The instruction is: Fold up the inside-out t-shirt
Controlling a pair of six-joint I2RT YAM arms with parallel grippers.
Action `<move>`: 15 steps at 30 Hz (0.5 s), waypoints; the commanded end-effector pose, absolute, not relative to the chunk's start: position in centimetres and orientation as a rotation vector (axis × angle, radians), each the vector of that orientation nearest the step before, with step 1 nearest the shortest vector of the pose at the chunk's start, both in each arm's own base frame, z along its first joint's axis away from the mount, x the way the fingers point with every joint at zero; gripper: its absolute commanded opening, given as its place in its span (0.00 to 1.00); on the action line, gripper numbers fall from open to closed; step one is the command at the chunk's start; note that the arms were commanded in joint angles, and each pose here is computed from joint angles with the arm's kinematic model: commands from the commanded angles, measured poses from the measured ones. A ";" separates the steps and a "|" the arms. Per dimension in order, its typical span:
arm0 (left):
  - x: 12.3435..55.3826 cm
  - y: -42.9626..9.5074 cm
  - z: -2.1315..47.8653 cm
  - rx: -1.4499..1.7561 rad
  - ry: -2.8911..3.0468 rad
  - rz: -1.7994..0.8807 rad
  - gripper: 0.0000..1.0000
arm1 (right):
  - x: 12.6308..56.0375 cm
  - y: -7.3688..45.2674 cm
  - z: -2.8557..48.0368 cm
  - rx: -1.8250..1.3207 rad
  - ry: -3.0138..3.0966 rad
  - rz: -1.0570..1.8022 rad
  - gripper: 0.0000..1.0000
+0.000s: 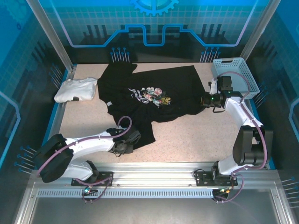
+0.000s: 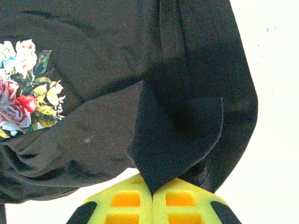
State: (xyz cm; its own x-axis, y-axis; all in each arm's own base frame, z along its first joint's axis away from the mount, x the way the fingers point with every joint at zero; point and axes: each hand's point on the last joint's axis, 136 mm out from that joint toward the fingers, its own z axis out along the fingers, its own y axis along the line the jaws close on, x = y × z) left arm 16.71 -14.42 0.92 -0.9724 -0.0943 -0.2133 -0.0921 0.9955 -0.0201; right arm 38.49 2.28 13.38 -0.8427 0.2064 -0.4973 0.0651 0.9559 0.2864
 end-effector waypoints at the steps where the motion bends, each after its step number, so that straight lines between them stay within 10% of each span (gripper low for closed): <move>1: 14.6 -14.7 -0.8 -0.143 3.001 -0.069 0.12 | 37.7 2.1 13.7 0.179 2.561 0.326 0.00; 8: 20.2 -14.0 9.2 -0.093 2.621 -0.097 0.00 | 37.5 0.8 16.4 0.213 2.469 0.299 0.00; 15: 25.2 -12.2 32.1 -0.002 1.969 -0.144 0.00 | 35.7 -0.7 28.5 0.210 2.152 0.268 0.00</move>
State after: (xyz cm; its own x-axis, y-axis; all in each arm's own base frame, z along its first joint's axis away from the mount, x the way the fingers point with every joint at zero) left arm 24.12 -15.38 24.33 -0.6133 -0.1455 -0.7763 0.0702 0.9690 -0.2371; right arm 36.46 -0.13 21.72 -0.6899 0.2432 -0.6818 0.0719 0.9602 0.2698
